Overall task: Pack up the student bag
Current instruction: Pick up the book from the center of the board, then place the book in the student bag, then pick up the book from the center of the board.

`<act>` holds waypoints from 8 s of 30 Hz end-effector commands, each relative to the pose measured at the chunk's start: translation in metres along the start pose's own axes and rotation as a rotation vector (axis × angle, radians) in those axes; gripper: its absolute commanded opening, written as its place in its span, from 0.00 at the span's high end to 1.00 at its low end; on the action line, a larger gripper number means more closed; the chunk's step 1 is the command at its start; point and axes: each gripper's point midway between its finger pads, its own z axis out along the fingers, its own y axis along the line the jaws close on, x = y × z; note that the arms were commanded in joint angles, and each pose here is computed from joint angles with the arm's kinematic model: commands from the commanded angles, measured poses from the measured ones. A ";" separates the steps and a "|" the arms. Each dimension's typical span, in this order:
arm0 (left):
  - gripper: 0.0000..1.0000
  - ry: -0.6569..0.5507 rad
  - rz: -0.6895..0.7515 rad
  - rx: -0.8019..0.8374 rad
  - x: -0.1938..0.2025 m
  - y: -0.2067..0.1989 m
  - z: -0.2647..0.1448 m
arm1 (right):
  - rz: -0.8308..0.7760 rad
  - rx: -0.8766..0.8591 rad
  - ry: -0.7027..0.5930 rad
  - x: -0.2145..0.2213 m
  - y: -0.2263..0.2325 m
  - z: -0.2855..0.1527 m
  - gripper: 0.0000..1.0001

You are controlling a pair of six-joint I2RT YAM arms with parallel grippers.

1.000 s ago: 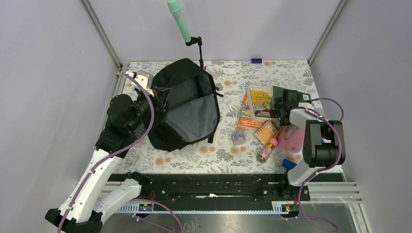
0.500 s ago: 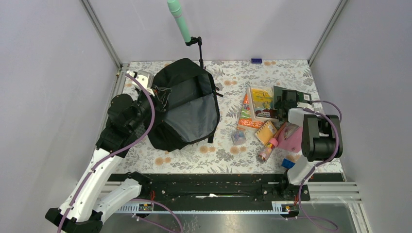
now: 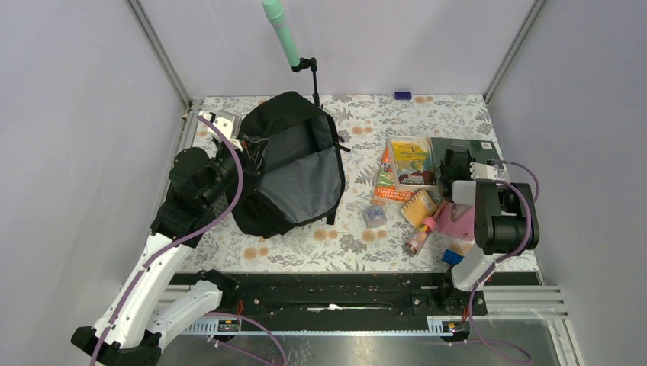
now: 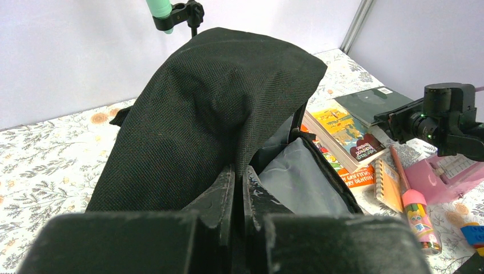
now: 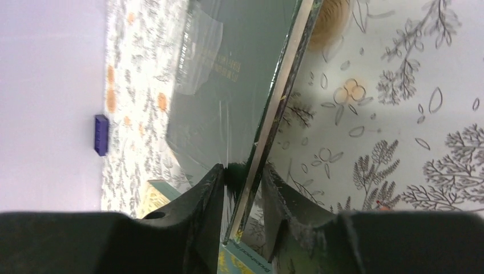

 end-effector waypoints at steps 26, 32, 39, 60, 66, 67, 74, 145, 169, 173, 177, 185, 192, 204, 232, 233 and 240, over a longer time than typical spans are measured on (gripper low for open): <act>1.00 -0.066 -0.002 0.021 -0.021 -0.004 -0.003 | -0.763 0.061 -0.110 -0.106 0.034 -0.072 1.00; 1.00 -0.071 -0.005 0.027 -0.023 -0.006 -0.004 | -0.909 0.069 0.049 -0.088 0.035 -0.068 1.00; 1.00 -0.069 -0.005 0.028 -0.022 -0.006 -0.003 | -0.947 0.067 0.161 -0.065 0.030 -0.056 0.97; 1.00 -0.069 -0.001 0.027 -0.022 -0.006 -0.003 | -1.040 0.159 0.137 -0.073 0.036 -0.034 0.95; 1.00 -0.075 0.012 0.036 -0.024 -0.007 -0.005 | -1.129 -0.065 0.089 -0.087 0.089 -0.082 1.00; 1.00 -0.078 0.014 0.041 -0.025 -0.008 -0.006 | -1.156 -0.132 0.092 -0.084 0.101 -0.095 1.00; 1.00 -0.082 0.039 0.136 -0.036 -0.025 -0.009 | -1.254 -0.841 0.216 -0.027 0.165 -0.236 1.00; 1.00 -0.087 0.263 0.235 -0.079 -0.035 -0.016 | -2.361 -1.986 0.083 0.101 0.165 -0.424 1.00; 1.00 -0.082 0.267 0.454 -0.061 -0.070 -0.025 | -2.433 -2.188 0.218 0.173 0.192 -0.449 1.00; 1.00 -0.095 0.271 0.450 -0.063 -0.070 -0.028 | -2.442 -2.171 0.267 0.184 0.189 -0.441 1.00; 1.00 -0.103 0.278 0.448 -0.065 -0.070 -0.030 | -2.477 -2.120 0.306 0.192 0.180 -0.428 1.00; 1.00 -0.108 0.285 0.421 -0.066 -0.066 -0.031 | -2.451 -2.055 0.274 0.193 0.186 -0.424 0.55; 1.00 -0.107 0.285 0.407 -0.066 -0.063 -0.030 | -2.387 -2.054 0.214 0.178 0.202 -0.439 0.41; 1.00 -0.112 0.263 0.355 -0.065 -0.055 -0.025 | -2.079 -1.912 0.027 0.148 0.234 -0.457 0.26; 1.00 -0.189 0.184 0.284 -0.047 -0.044 -0.026 | -1.082 -0.410 0.577 0.003 0.124 -0.175 0.00; 1.00 -0.192 0.185 0.283 -0.047 -0.044 -0.027 | -1.067 -0.395 0.616 0.005 0.121 -0.165 0.00; 1.00 -0.187 0.190 0.279 -0.046 -0.043 -0.026 | -0.981 -0.298 0.789 0.008 0.099 -0.112 0.00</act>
